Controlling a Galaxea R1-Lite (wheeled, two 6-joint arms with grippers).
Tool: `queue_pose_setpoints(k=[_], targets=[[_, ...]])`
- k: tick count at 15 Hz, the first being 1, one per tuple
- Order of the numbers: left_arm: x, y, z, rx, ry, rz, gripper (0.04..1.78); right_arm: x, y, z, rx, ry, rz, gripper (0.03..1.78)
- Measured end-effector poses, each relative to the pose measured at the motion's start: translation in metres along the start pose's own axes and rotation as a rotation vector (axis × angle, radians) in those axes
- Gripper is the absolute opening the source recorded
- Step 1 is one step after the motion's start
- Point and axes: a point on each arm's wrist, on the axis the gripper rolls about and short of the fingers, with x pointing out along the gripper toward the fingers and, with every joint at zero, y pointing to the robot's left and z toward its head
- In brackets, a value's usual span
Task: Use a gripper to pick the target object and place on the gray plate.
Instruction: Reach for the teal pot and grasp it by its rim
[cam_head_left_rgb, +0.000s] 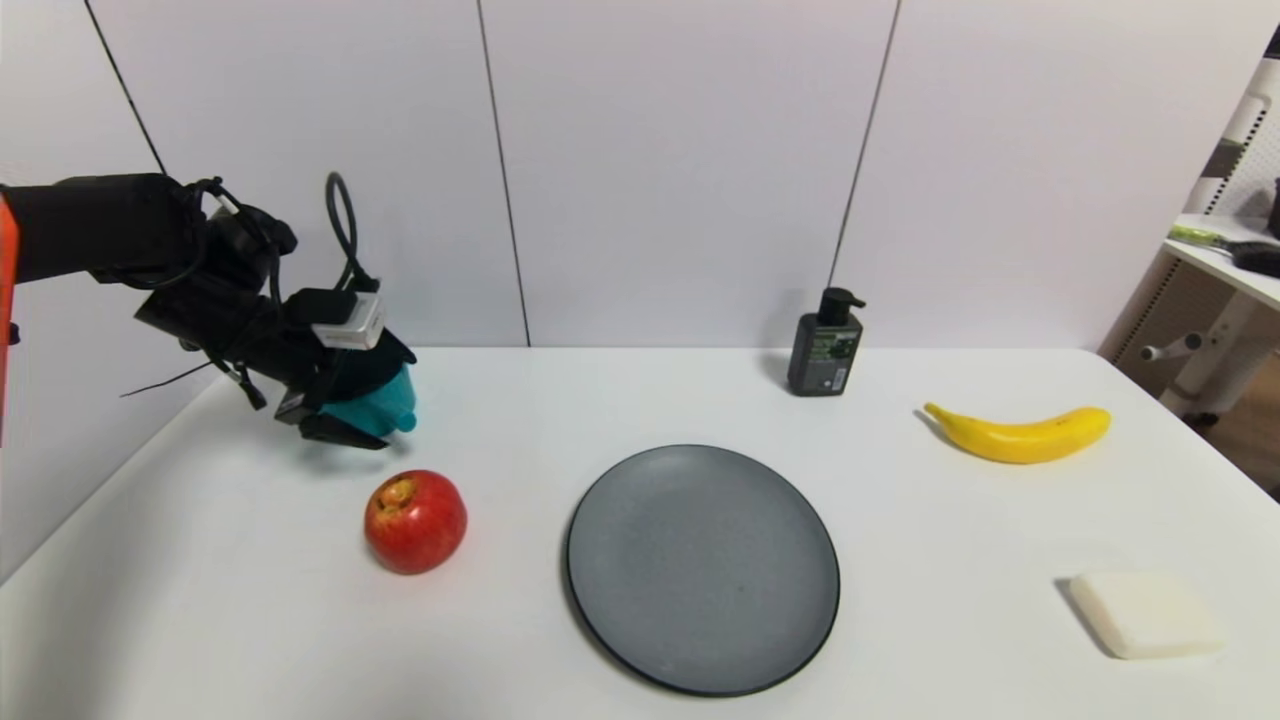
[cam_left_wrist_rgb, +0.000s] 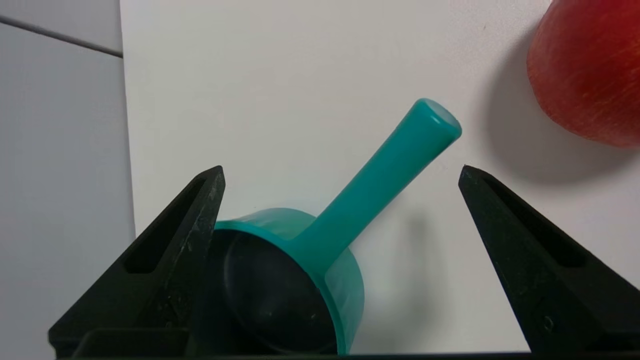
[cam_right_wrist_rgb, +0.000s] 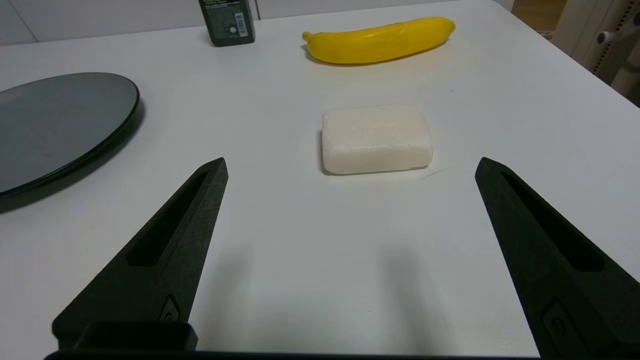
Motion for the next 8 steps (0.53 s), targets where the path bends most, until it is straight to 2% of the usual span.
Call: queue_pose_setpoints(k=[8], targets=[[0.013,0.0,-0.011,-0.025,0.02,-0.032,1.69,0.0,0.0,0.0,0.0,0.0,0.0,1.71]])
